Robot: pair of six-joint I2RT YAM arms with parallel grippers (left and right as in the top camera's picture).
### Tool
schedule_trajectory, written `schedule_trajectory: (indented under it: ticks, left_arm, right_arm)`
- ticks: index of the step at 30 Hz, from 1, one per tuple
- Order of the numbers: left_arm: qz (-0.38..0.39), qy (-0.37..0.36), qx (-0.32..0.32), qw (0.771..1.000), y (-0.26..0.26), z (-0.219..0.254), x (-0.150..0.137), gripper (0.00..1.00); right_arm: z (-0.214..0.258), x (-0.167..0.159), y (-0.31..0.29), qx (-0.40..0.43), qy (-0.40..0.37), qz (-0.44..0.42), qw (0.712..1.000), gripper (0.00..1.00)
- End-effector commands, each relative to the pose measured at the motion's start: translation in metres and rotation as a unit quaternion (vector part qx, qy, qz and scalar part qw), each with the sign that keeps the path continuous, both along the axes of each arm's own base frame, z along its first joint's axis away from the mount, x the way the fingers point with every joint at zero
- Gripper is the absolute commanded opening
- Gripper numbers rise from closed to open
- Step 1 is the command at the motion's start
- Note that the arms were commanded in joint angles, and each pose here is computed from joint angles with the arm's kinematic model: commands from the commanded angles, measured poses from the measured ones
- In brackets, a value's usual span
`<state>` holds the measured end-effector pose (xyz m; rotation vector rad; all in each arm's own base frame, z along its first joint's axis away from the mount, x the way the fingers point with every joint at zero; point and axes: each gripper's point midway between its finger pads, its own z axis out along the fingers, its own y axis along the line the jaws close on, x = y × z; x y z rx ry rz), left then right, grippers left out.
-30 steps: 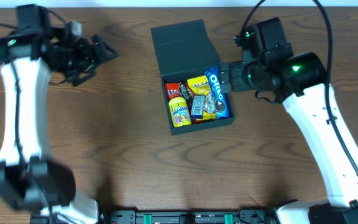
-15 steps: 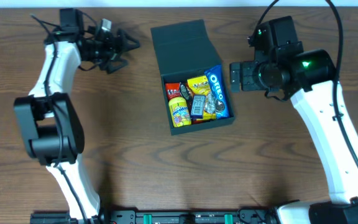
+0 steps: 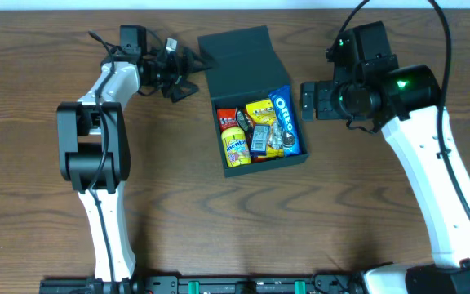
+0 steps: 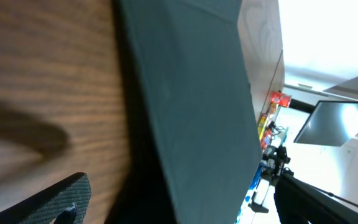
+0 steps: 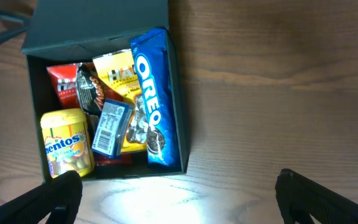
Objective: Pack container
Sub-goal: 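Grasp the box lid edge with the left gripper and lift it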
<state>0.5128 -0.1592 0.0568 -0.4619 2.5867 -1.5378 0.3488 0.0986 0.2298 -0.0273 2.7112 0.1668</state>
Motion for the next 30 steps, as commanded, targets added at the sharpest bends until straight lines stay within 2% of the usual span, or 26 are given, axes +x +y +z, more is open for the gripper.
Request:
schedule_trajectory:
  ticks: [1,7,19,26,30]
  left_arm:
    - [0.000,0.003,-0.020,1.000,-0.014,0.005,0.004,0.95]
    - [0.009,-0.006,-0.045,0.999,-0.037,0.015,0.016,0.95]
    - [-0.007,0.014,-0.063,0.998,-0.067,-0.002,0.011,0.95]
    - [-0.035,-0.040,-0.087,0.995,-0.085,0.015,0.015,0.95]
    - [-0.062,-0.108,-0.113,0.986,-0.092,0.038,0.020,0.95]
  right_arm:
    - [-0.001,0.001,-0.002,0.005,0.003,-0.010,1.000,0.99]
    - [-0.001,0.001,-0.002,0.005,0.003,-0.010,1.000,0.99]
    - [-0.001,0.001,-0.002,0.004,0.003,-0.008,1.000,0.99]
    - [-0.001,0.001,-0.002,0.004,0.003,-0.008,1.000,0.99]
    - [-0.001,0.002,-0.006,-0.007,0.000,-0.014,1.000,0.99]
